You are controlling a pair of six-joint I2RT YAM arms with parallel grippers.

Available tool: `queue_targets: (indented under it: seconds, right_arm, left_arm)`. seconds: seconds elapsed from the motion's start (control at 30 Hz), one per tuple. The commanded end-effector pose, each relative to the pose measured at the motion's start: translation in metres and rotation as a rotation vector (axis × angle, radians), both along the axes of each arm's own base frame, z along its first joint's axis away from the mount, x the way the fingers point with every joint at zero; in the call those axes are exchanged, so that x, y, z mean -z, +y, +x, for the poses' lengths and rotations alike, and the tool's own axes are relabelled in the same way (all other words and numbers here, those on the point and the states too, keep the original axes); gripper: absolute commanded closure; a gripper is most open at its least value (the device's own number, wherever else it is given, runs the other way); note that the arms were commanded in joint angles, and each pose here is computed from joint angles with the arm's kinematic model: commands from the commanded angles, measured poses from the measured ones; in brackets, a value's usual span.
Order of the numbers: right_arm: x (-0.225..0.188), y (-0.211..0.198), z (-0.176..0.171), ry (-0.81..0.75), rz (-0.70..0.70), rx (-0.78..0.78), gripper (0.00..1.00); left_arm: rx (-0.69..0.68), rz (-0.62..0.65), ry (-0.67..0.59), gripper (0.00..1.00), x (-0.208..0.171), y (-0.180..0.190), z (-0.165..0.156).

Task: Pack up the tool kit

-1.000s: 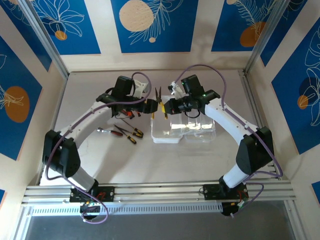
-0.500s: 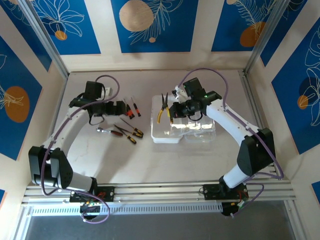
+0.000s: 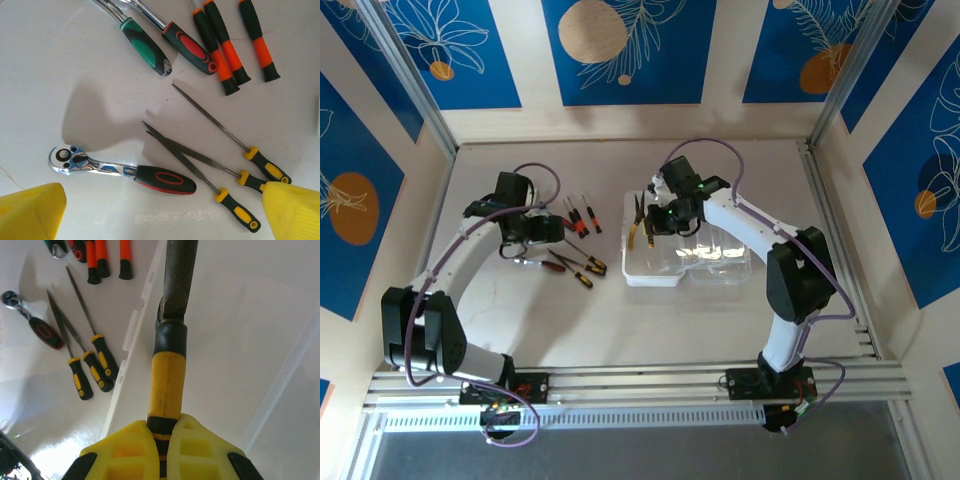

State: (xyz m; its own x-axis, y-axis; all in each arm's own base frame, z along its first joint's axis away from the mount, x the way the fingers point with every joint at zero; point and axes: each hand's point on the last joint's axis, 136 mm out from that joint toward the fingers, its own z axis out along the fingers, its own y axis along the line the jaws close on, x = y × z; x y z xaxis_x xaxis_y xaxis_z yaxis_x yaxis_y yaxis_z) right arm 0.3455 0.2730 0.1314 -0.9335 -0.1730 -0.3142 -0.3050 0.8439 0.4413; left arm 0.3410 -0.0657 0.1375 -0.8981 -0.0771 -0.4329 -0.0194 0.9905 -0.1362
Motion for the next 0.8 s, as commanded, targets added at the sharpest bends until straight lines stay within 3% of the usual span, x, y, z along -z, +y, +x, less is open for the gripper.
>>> queue_targets:
  seconds: [0.0,0.33,0.77]
  right_arm:
    - [-0.008,0.008,0.012,-0.025,-0.003,0.041,1.0]
    - [0.018,0.017,0.016,0.016,-0.068,0.084,1.0]
    - [0.035,0.023,0.021,0.024,-0.09,0.124,0.88]
  left_arm:
    - [-0.017,0.005,0.023,0.0,0.007,0.004,-0.002]
    - [-0.011,-0.009,0.025,0.0,0.009,0.001,-0.001]
    - [-0.012,-0.018,0.026,0.0,0.01,0.0,-0.001]
